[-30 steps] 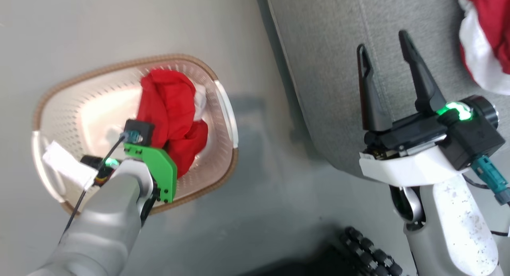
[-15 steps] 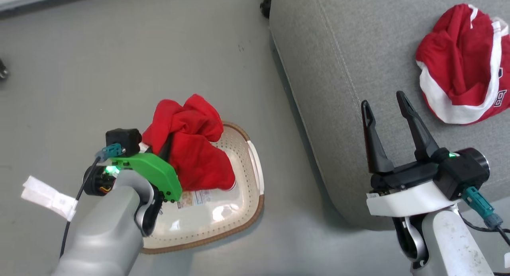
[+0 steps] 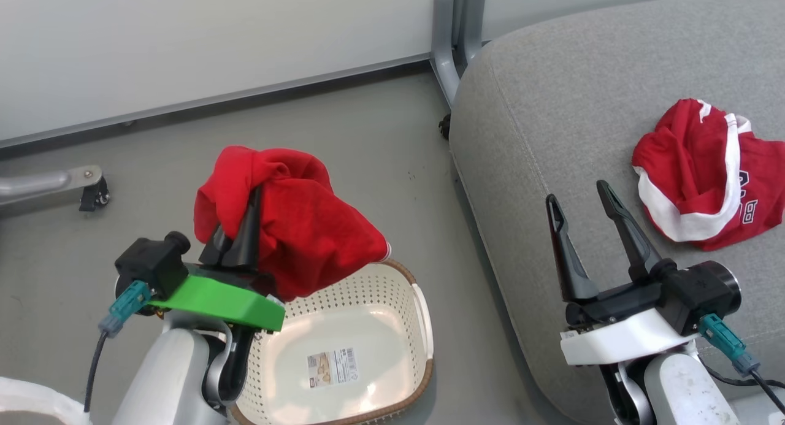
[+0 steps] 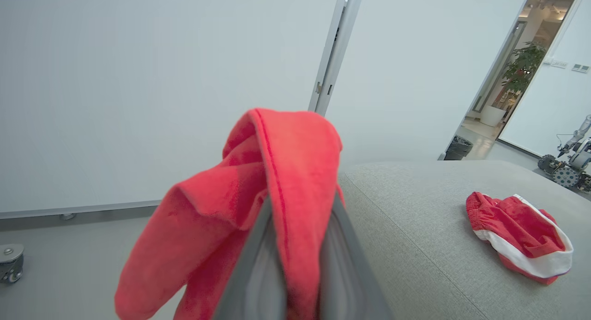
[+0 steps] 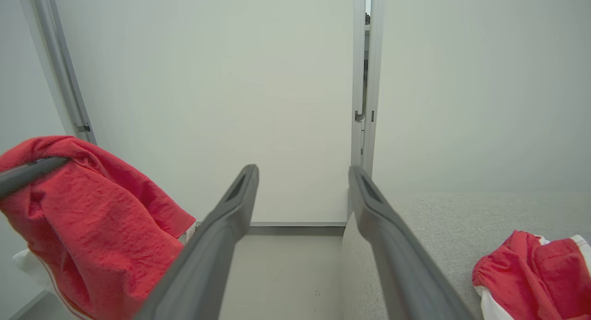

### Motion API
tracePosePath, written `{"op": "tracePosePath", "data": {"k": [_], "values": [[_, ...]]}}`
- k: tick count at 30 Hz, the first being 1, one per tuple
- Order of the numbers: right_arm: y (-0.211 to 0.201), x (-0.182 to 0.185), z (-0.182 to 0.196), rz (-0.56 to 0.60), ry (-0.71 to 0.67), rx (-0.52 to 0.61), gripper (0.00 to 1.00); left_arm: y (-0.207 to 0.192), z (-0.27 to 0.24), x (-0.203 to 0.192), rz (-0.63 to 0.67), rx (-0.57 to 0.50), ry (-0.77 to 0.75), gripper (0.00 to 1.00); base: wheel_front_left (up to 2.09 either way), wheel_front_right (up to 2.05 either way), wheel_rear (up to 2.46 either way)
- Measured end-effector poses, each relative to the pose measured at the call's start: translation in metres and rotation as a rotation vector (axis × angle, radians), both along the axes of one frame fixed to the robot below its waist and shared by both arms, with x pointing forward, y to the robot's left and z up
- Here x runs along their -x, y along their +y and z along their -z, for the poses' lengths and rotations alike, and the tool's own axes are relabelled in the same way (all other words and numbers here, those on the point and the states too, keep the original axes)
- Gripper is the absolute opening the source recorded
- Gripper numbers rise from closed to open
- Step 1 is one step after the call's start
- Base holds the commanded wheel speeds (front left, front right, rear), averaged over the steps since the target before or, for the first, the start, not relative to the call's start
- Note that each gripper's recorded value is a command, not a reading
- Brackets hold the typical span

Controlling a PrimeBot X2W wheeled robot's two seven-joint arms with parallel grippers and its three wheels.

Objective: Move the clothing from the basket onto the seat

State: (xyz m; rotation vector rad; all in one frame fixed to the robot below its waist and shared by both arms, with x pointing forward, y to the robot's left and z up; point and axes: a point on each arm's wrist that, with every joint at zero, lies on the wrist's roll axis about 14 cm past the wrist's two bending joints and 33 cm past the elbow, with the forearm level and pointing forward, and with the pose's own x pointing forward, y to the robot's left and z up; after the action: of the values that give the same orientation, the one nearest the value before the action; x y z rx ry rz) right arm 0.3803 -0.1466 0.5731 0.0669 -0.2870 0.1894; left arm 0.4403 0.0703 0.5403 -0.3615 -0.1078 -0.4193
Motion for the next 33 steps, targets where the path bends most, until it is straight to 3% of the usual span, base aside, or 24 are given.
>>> {"op": "tracePosePath", "data": {"k": [4, 14, 21, 33], "values": [[0.006, 0.003, -0.009, -0.020, -0.026, 0.002, 1.00, 0.004, -0.045, 0.016, -0.020, 0.038, -0.139, 0.00, 0.00, 0.00, 0.00], [0.013, 0.000, -0.007, -0.042, -0.022, 0.004, 1.00, -0.024, -0.127, 0.061, 0.128, 0.182, -0.376, 0.00, 0.00, 0.00, 0.00], [0.013, 0.000, -0.004, -0.043, -0.013, 0.002, 1.00, -0.038, -0.141, 0.075, 0.221, 0.283, -0.377, 0.00, 0.00, 0.00, 0.00], [0.008, -0.001, -0.004, -0.032, -0.011, -0.004, 1.00, -0.047, -0.136, 0.077, 0.256, 0.288, -0.353, 0.00, 0.00, 0.00, 0.00]]}}
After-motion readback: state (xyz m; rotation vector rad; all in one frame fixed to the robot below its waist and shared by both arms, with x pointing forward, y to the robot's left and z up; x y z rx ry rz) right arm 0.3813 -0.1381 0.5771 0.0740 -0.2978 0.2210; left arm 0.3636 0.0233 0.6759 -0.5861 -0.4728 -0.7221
